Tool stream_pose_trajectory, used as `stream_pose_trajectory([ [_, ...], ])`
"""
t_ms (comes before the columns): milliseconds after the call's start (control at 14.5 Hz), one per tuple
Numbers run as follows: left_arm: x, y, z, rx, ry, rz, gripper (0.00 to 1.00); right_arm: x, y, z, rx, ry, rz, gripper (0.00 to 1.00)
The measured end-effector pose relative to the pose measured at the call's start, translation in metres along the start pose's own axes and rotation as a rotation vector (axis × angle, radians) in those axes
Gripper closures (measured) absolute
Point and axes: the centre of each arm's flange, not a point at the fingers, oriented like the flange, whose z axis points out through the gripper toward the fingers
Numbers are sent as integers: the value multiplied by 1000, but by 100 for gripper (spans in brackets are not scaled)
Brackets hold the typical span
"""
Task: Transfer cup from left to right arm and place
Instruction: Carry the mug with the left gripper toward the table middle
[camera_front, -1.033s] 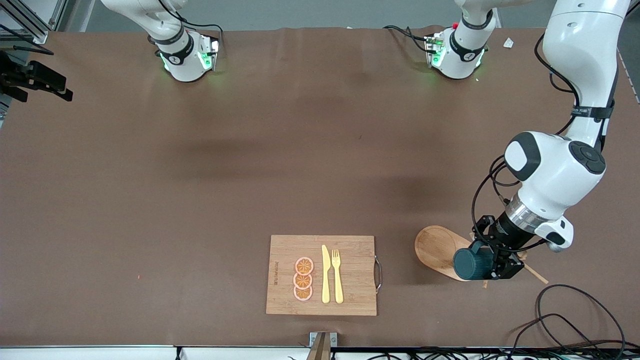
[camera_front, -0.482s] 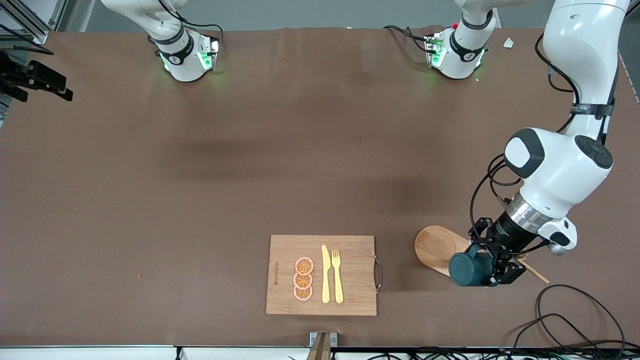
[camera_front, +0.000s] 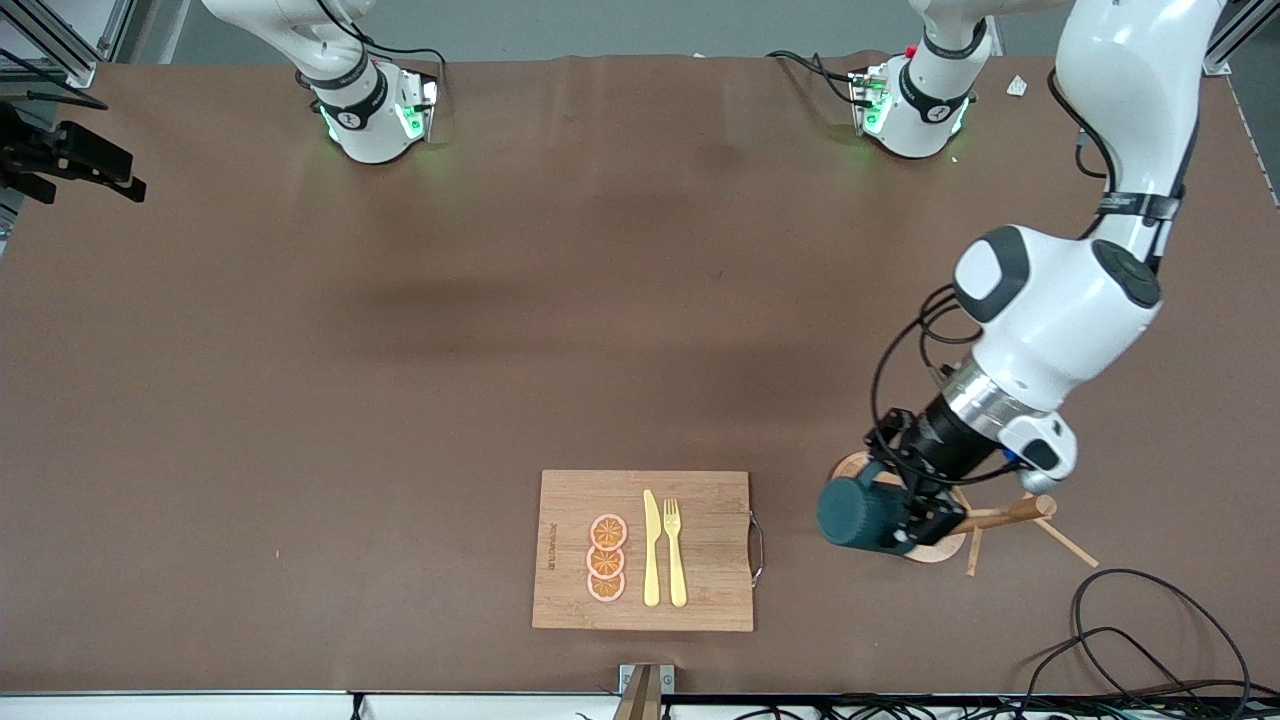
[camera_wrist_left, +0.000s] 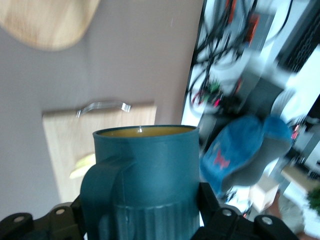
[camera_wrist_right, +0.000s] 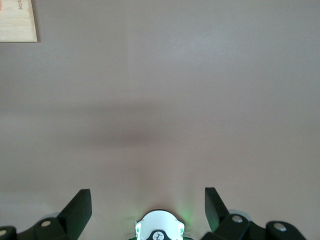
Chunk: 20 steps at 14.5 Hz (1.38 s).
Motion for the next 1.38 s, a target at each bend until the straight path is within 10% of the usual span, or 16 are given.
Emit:
stream_pose_trajectory([
  [620, -212, -117, 70, 63, -22, 565, 15, 0, 4, -5, 1, 13, 9, 0],
  [1377, -303, -260, 186, -112, 249, 1293, 15, 69, 52, 85, 5, -123, 97, 0],
])
